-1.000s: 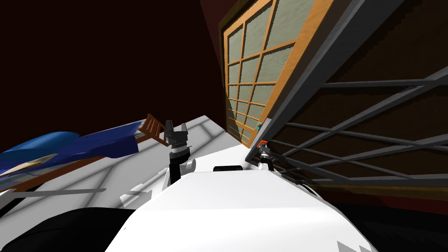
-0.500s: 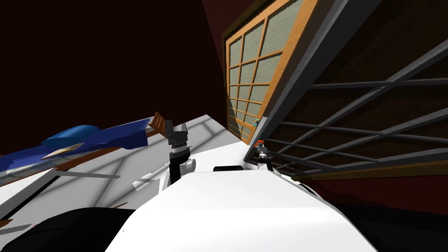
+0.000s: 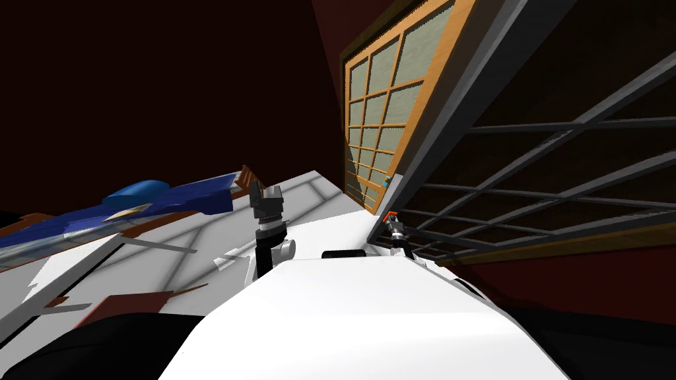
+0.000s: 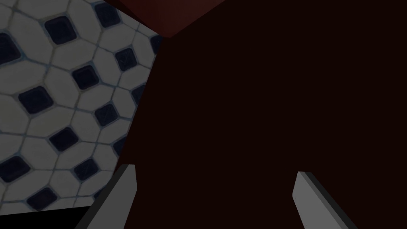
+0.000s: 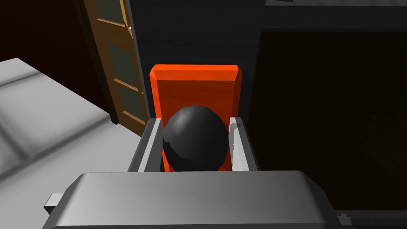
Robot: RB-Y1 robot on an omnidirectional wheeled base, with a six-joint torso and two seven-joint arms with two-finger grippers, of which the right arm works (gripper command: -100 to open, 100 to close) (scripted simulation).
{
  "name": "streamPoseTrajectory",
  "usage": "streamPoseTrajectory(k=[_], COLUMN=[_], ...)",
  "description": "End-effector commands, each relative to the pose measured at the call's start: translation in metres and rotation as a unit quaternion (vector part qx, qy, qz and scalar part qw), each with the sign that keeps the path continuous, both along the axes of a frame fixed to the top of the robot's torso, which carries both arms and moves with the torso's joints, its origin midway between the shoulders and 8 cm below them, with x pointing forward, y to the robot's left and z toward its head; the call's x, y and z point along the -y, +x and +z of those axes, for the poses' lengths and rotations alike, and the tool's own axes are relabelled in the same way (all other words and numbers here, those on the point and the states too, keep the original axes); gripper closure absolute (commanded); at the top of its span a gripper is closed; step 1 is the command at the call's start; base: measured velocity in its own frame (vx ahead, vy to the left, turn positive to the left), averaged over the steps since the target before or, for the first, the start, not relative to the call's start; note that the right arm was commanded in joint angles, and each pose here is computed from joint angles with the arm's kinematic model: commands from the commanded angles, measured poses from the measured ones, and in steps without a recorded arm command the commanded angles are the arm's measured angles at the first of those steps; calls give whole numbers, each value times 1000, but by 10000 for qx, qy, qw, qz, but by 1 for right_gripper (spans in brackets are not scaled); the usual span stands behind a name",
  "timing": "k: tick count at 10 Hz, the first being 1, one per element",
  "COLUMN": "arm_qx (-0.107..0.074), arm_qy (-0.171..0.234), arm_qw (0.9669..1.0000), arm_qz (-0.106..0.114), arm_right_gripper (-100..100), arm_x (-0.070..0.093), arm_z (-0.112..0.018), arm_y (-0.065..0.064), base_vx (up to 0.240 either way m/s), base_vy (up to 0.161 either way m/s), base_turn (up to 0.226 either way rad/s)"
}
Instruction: Pull the door open
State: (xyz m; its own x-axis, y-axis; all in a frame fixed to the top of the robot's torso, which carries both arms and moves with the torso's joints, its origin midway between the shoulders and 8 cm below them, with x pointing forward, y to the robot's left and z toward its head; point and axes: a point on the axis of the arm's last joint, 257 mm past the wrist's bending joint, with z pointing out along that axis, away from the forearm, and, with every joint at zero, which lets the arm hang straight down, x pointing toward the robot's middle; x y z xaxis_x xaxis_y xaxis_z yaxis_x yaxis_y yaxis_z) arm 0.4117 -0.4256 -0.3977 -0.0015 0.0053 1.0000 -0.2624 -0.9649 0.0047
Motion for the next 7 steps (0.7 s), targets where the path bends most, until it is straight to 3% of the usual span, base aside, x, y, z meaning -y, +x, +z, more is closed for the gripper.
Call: streamPoseTrajectory(k=[1,5,6,7], arm_qx=[-11,-8,-27,-35], arm_qy=[14,26,19,21], arm_qw=[9999,9988,9990,9983], arm_qz=[157,481,439,584], arm_right_gripper=[100,100,100,100], arm_x=[-6,-15,-14,-17], arm_z=[-1,0,-1,-3], arm_y=[-2,-6,-5,-12], base_vx=[-224,-217,-101,-165], base_vy=[-33,-23,-19,-21], base_turn=[105,73,21,92])
